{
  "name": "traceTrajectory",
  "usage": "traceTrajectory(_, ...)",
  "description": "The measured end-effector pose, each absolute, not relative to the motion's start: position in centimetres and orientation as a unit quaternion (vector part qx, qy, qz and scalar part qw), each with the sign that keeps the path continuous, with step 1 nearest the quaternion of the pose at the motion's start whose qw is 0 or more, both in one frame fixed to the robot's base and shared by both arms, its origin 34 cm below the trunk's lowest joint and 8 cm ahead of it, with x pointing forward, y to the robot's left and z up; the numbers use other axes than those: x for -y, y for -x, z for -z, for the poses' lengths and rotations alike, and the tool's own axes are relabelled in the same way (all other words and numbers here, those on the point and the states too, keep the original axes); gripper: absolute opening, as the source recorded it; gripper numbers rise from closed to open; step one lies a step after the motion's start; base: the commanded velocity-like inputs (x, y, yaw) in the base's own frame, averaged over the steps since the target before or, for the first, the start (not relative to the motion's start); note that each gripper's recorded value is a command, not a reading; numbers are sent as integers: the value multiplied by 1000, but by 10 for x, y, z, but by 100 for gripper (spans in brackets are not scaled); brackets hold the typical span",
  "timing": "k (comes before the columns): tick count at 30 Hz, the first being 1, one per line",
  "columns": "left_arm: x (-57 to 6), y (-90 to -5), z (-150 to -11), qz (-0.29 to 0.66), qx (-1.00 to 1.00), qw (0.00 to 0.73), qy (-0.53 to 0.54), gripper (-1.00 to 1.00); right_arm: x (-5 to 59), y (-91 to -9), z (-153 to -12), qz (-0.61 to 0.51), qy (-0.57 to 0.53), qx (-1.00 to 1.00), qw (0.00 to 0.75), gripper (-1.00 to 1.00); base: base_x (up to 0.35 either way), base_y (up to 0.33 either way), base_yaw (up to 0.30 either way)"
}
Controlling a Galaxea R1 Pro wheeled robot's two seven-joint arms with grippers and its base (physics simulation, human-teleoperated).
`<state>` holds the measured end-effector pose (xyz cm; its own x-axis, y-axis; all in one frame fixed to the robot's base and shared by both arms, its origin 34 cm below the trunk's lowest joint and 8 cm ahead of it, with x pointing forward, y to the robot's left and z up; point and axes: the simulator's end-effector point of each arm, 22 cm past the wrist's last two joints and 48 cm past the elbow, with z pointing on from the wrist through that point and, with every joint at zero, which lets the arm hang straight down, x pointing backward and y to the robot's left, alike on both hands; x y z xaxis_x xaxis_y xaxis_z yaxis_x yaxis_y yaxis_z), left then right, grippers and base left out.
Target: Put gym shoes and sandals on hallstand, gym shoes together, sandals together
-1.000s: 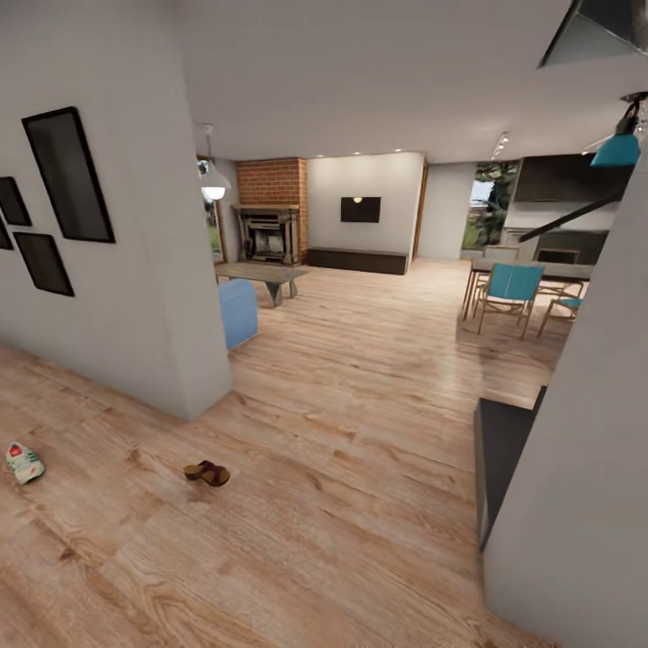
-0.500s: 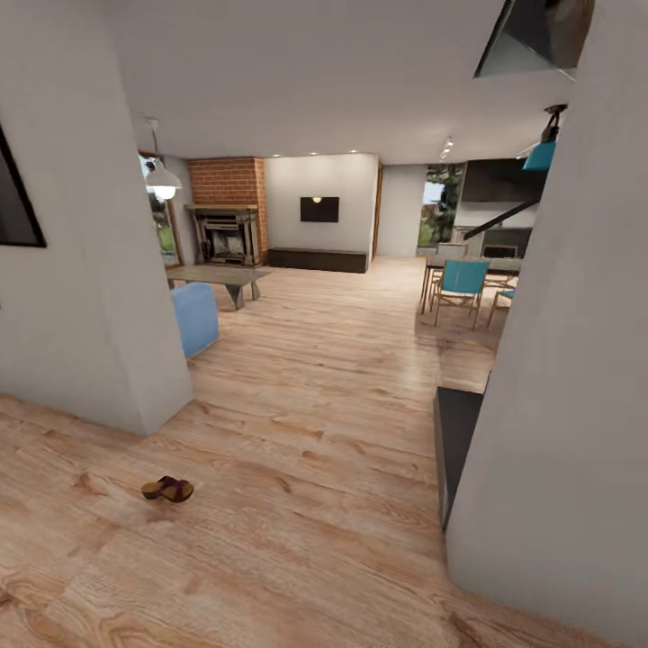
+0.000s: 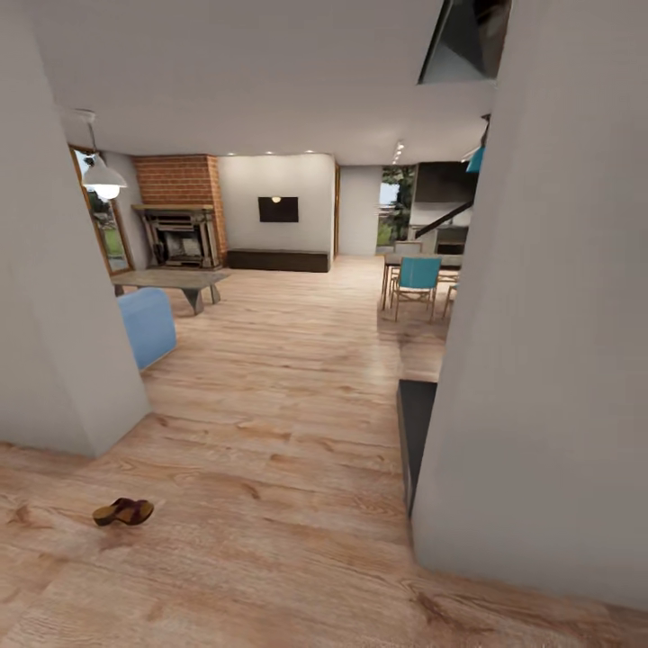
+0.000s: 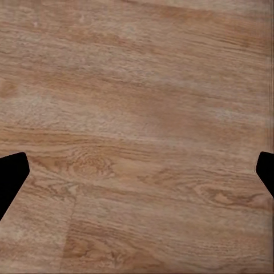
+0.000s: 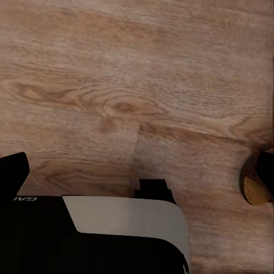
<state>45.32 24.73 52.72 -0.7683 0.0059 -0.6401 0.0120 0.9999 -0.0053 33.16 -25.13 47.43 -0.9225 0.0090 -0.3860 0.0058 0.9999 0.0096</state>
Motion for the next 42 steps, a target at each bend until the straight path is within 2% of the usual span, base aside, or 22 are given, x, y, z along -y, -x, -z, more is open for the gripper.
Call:
traceTrajectory(15,-248,-453,-527,4,-940,340,-5,100,251,-332,-474,-4,-4,-980,197,100,-221,0,-289)
traceTrajectory(42,-248,-453,-527,4,-940,340,-5,100,251,-332,-474,-4,-4,-980,197,100,-7,0,-289)
